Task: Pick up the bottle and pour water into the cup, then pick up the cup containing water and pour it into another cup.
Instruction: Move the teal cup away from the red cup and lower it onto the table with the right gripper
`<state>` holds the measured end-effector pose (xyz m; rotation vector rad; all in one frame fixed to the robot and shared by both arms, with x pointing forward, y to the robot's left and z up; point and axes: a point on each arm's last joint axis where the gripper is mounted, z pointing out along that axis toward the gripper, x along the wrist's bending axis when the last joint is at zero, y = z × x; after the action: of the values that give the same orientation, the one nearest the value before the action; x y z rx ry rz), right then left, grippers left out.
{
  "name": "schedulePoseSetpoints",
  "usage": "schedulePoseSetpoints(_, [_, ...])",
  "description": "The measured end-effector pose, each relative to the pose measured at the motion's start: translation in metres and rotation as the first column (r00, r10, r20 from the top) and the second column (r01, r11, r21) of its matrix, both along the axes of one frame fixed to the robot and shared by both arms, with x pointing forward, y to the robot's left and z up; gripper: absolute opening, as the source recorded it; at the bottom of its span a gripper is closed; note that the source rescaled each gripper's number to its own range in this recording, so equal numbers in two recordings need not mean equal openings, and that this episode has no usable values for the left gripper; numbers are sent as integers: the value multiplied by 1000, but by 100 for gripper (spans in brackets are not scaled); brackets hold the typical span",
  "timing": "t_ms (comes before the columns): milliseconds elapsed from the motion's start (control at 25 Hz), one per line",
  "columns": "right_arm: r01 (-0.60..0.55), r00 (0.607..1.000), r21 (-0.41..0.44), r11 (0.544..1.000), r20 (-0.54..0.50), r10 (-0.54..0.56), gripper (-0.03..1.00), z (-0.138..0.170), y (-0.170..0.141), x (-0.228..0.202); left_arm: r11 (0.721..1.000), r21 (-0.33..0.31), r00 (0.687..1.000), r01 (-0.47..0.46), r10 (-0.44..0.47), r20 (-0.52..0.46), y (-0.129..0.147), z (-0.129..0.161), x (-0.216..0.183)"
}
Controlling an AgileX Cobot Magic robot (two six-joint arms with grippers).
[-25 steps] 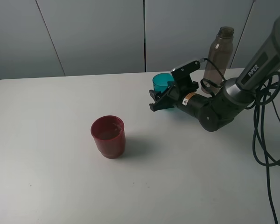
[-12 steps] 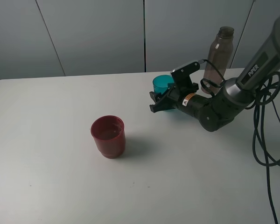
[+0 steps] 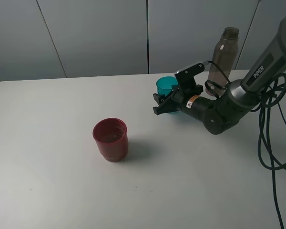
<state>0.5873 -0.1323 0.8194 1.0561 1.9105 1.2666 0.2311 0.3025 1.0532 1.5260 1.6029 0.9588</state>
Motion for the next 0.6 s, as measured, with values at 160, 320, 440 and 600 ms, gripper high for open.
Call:
schedulePoseSetpoints(160, [14,1000,31,999,-17,-13,6,0,0,0,1000,0,1000,0,0,0,0,0,0])
schedulePoseSetpoints(320, [20,999,42,999,-26,-19,39,0,0,0,1000,0,1000,0,0,0,0,0,0])
schedulePoseSetpoints(440, [25,999,50,998,-36,-23,79,-1,0,0,1000,-2,1000,-1,1,0,0,0,0])
schedulePoseSetpoints(600, [31,994,16,999,-103,-29,99,-5,-1,-2,1000,-2,1000,-1,1,0,0,0,0])
